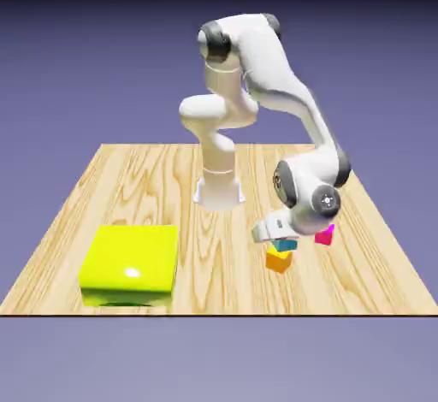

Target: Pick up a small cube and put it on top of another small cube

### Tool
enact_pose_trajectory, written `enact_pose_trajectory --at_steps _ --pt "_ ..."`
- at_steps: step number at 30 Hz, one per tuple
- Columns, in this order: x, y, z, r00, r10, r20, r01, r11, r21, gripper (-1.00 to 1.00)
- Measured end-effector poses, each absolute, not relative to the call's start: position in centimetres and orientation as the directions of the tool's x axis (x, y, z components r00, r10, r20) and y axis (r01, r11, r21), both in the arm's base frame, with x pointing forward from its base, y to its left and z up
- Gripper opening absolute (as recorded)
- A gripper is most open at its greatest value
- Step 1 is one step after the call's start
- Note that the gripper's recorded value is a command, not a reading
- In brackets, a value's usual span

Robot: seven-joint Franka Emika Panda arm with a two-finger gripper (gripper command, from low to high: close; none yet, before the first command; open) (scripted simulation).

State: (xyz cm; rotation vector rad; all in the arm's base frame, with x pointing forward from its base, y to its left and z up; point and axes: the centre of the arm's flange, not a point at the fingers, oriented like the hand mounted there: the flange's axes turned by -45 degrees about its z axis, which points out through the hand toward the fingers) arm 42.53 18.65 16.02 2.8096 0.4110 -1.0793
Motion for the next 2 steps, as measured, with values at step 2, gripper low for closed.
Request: enact_pose_trajectory --at_steps 2 --pt "43.4 18.9 17.4 0.712 0.213 -0.669 0.287 -0.958 0.000 1.00"
